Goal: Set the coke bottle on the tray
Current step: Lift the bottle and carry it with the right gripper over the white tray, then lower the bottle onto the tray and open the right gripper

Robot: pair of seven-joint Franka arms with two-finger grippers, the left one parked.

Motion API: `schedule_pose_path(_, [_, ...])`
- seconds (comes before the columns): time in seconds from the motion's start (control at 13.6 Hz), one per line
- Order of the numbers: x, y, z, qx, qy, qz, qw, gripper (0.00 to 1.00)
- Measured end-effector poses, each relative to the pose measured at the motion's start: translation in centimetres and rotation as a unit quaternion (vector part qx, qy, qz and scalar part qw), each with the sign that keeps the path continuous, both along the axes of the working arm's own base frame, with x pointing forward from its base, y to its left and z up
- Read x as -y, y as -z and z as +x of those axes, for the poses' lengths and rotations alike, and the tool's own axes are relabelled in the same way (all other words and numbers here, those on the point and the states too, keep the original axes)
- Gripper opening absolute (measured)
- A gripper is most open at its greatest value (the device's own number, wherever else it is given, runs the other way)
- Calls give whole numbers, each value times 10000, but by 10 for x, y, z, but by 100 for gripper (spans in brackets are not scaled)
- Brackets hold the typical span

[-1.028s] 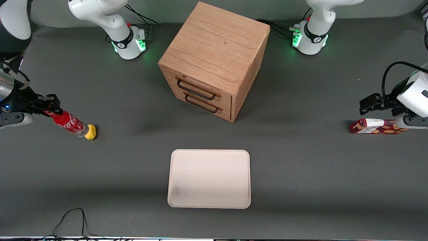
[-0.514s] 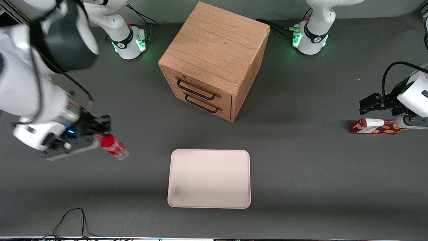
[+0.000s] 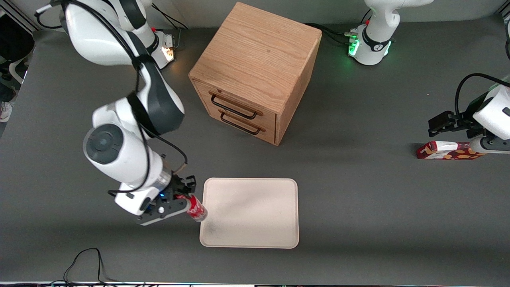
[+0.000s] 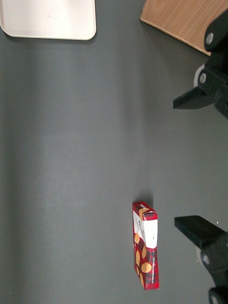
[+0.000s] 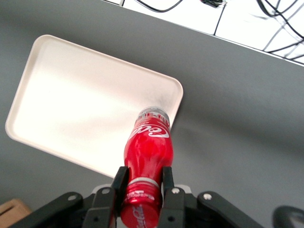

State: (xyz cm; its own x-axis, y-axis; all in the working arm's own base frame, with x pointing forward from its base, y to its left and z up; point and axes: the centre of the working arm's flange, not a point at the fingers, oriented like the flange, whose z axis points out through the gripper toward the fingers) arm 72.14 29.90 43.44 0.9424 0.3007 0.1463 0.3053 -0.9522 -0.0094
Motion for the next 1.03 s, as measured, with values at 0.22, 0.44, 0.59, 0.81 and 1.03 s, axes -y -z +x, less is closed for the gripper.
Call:
schedule_pose_path(0.22, [-17, 48, 10, 218, -59, -49, 9997, 33])
schedule_pose_path(0.44, [-19, 76, 19, 414, -106, -122, 9990, 33])
schedule_pose_path(0.59, [-20, 87, 23, 526, -120, -97, 9985, 33])
schedule_pose_path(0.81, [-21, 99, 24, 549, -128, -90, 9984, 33])
schedule_pose_path(1.03, [-21, 99, 24, 550, -117, -88, 9984, 33])
